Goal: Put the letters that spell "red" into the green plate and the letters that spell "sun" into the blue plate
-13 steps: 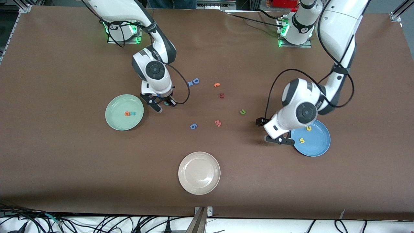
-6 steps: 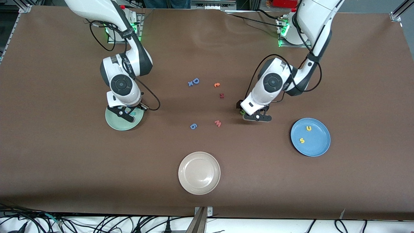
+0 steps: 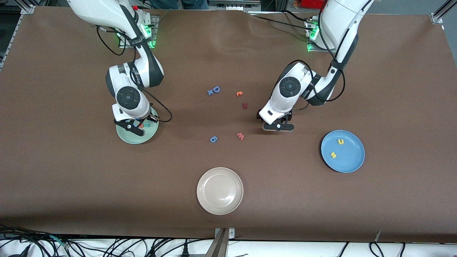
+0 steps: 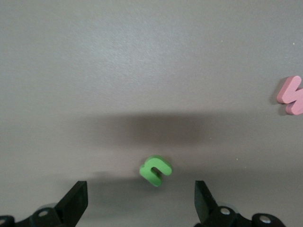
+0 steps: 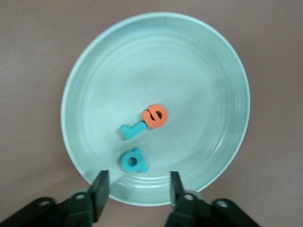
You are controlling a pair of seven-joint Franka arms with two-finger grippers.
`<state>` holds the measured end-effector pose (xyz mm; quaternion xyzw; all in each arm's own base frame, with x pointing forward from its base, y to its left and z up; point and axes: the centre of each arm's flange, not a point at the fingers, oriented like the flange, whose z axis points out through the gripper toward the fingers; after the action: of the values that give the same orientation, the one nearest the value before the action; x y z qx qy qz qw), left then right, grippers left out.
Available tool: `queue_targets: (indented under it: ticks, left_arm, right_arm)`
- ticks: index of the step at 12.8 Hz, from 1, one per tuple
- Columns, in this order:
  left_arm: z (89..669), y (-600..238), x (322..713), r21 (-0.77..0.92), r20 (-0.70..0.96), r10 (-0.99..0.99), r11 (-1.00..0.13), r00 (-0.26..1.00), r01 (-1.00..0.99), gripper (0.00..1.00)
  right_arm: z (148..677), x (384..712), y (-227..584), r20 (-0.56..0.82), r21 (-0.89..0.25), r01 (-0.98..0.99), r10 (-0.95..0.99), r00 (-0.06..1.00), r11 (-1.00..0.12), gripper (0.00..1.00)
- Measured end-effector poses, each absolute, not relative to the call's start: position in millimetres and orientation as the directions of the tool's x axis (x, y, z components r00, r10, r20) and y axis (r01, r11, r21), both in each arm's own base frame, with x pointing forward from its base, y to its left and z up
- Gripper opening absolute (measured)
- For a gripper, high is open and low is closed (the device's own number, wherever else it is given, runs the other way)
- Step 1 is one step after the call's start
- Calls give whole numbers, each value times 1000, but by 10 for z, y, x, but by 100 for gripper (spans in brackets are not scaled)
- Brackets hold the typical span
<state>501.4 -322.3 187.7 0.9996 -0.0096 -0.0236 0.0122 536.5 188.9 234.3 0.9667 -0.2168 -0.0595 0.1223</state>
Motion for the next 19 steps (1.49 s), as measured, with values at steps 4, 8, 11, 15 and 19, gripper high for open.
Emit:
queue_targets:
  ticks: [4, 8, 11, 15, 19]
  left_arm:
    - [1712, -3320, 5003, 26, -60, -18, -1000, 998, -17, 92]
    - [1682, -3327, 5075, 28, -55, -14, -1000, 998, -13, 73]
    - [1720, -3336, 5135, 10, -26, -19, -1000, 999, -19, 51]
    - [1728, -3355, 5150, 3, -16, -10, -1000, 1000, -10, 30]
    - [1732, -3355, 5155, 3, -15, -8, -1000, 1000, -8, 17]
  right_arm:
    - [2871, 5527, 1963, -53, 215, -313, -331, 942, -925, 100]
    - [3743, 5834, 2130, -70, 171, -265, -280, 957, -949, 100]
    - [4240, 6066, 1871, -87, 111, -197, -207, 974, -974, 100]
    - [4891, 6296, 619, -91, 7, -131, -131, 987, -991, 100]
    - [5172, 6217, 235, -74, -30, -88, -86, 994, -996, 100]
